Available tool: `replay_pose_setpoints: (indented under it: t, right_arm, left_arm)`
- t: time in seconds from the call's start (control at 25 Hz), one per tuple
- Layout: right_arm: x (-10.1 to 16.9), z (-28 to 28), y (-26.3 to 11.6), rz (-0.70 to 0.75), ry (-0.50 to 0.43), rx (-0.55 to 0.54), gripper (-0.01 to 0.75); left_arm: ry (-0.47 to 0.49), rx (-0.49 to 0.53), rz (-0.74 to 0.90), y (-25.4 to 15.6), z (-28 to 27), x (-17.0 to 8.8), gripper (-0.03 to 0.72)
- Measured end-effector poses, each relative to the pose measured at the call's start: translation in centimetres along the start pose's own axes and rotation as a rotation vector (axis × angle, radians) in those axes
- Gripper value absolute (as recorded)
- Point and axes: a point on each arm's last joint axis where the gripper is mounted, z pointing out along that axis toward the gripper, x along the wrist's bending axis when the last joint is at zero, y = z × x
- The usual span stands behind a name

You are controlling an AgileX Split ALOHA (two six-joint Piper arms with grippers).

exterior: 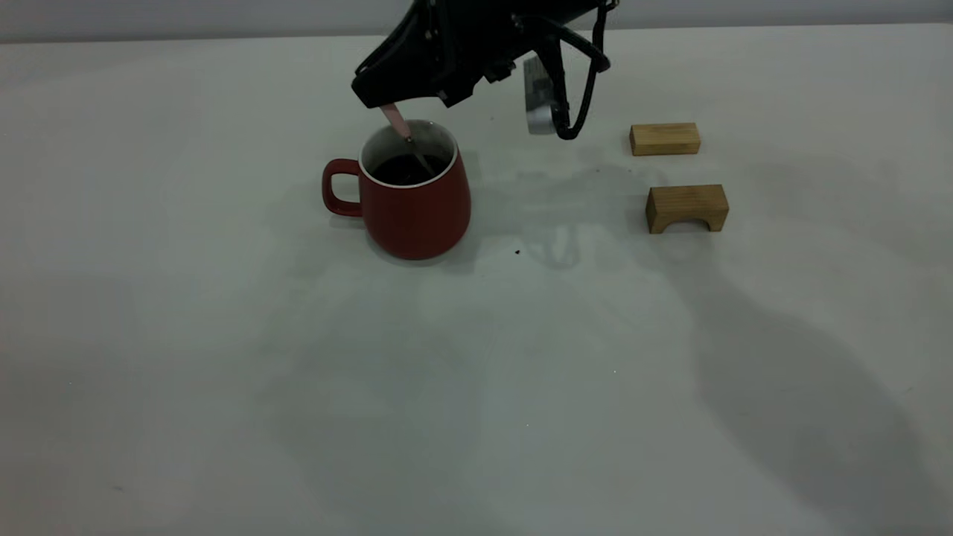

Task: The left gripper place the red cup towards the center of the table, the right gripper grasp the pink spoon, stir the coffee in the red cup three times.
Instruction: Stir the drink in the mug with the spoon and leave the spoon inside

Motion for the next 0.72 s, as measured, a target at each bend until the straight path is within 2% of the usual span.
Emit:
replay_pose_setpoints:
  t: [0.2, 0.28, 0.4, 0.56, 0.64, 0.72]
  right_arm:
    - [-0.3, 0.7, -0.9, -0.257, 0.021, 0.066, 0.133]
    - [-0.1, 0.5, -0.8, -0.304, 0.030, 0.062, 0.133]
    - [0.4, -0.5, 0.1, -0.241, 0.012, 0.036, 0.133]
    - [0.4, -1.4, 0.6, -0.050, -0.047, 0.032, 0.133]
    - [0.0, -0.9, 0.2, -0.044, -0.061, 0.046, 0.133]
    - [-0.5, 0.1, -0.6, -0.104, -0.049, 0.073, 0.133]
  left_arm:
    - [0.000, 0.000, 0.000, 0.0, 0.0, 0.0, 0.264]
    - [0.000, 0.000, 0.000, 0.0, 0.0, 0.0, 0.264]
    - [0.000, 0.000, 0.000, 0.0, 0.0, 0.0, 0.264]
    - [0.000, 0.000, 0.000, 0.0, 0.0, 0.0, 0.264]
    - [0.000, 0.000, 0.000, 0.0, 0.0, 0.0, 0.264]
    - [0.000, 0.000, 0.000, 0.0, 0.0, 0.0, 0.264]
